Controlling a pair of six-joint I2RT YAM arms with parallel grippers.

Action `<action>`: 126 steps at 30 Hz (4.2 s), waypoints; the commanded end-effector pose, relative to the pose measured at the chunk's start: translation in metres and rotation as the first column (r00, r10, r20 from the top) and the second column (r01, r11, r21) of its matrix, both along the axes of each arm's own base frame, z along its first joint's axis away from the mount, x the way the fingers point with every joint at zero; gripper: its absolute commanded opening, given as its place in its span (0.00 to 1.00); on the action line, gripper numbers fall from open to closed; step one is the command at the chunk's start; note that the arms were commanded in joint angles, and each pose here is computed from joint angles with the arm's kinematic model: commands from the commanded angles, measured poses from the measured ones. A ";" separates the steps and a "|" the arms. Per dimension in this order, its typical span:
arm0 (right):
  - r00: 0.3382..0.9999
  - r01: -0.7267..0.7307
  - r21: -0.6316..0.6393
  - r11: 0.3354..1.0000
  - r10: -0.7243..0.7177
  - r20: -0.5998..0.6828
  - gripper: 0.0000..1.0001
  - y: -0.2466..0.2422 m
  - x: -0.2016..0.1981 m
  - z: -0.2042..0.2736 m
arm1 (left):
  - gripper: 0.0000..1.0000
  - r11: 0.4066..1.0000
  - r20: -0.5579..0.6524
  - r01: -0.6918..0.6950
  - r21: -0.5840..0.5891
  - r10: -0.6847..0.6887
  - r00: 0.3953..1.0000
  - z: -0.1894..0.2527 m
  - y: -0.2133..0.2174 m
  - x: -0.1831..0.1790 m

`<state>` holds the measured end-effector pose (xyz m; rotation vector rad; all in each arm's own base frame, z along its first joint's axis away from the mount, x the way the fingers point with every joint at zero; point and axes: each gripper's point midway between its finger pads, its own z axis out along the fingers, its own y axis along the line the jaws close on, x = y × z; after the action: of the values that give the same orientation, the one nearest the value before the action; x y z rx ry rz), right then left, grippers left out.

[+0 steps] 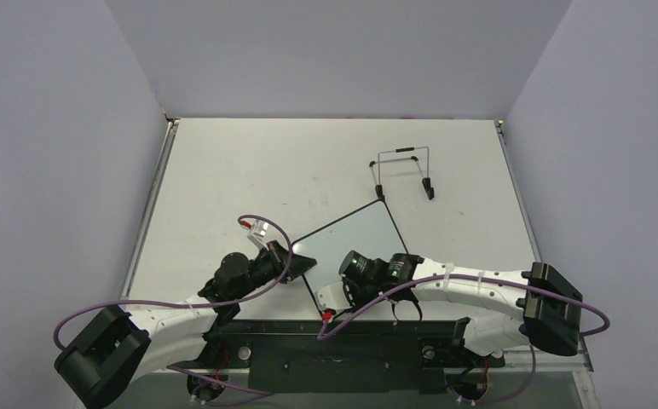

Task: Erase the whiteboard
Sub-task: Erase the whiteboard at the center of the board.

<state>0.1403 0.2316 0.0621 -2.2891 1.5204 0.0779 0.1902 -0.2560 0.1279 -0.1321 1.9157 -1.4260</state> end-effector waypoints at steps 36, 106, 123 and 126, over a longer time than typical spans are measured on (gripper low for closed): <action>1.000 0.006 -0.047 0.999 -0.007 -0.012 0.00 -0.022 -0.001 -0.015 | 0.00 0.990 0.154 0.026 -0.137 -0.005 0.988 0.056 -0.002 0.002; 0.971 0.239 -0.057 0.969 -0.239 0.005 0.00 -0.040 0.038 -0.025 | 0.00 0.989 0.165 0.028 -0.146 -0.003 0.986 0.058 0.000 0.000; 0.823 0.561 -0.033 0.827 -0.553 0.128 0.00 -0.084 0.106 -0.013 | 0.00 0.990 0.172 0.029 -0.141 -0.005 0.985 0.059 0.001 0.001; 0.906 0.423 0.030 0.906 -0.423 -0.008 0.00 -0.052 0.074 -0.006 | 0.00 0.990 0.172 0.029 -0.140 -0.004 0.985 0.059 0.001 0.002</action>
<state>0.2289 0.1314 0.0333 -1.8462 2.1383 -0.2817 0.2006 -0.2427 0.1298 -0.1512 1.8655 -1.3633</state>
